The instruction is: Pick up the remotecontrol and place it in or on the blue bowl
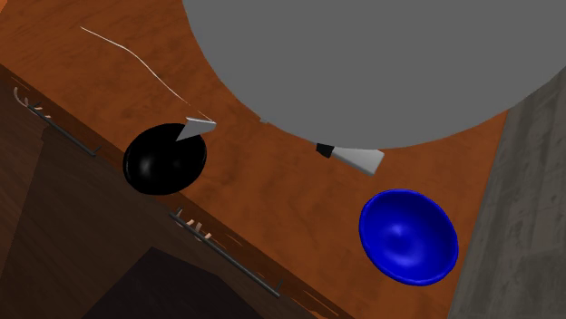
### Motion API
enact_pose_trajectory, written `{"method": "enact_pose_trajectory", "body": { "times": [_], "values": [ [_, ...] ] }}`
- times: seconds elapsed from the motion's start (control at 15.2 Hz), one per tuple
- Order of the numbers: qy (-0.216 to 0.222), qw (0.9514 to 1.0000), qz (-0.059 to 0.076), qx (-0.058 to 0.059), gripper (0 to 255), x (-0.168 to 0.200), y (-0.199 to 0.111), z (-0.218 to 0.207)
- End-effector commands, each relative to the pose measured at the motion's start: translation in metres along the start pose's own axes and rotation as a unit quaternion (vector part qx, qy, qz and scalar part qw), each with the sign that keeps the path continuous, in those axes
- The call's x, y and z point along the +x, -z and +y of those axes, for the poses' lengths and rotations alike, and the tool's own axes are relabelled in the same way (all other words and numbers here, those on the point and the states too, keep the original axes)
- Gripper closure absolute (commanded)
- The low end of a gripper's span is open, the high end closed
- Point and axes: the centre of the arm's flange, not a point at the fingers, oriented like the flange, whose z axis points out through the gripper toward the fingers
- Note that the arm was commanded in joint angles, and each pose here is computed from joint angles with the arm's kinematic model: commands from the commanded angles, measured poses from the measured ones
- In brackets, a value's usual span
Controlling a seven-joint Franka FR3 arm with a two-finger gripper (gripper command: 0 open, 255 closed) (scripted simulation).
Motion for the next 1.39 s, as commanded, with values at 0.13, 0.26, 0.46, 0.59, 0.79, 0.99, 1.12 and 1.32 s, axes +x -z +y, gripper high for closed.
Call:
{"method": "enact_pose_trajectory", "body": {
  "times": [0.13,0.26,0.46,0.59,0.79,0.99,1.12,1.32],
  "values": [
    [0.0,1.0,0.0,0.0,255,0.0,0.0,0.0],
    [0.0,1.0,0.0,0.0,255,0.0,0.0,0.0],
    [0.0,1.0,0.0,0.0,255,0.0,0.01,0.0],
    [0.0,1.0,0.0,0.0,255,0.0,0.021,0.0],
    [0.0,1.0,0.0,0.0,255,0.0,0.037,0.0],
    [0.0,1.0,0.0,0.0,255,0.0,0.053,0.0],
    [0.0,1.0,0.0,0.0,255,0.0,0.063,0.0],
    [0.0,1.0,0.0,0.0,255,0.001,0.079,-0.001]
  ]
}}
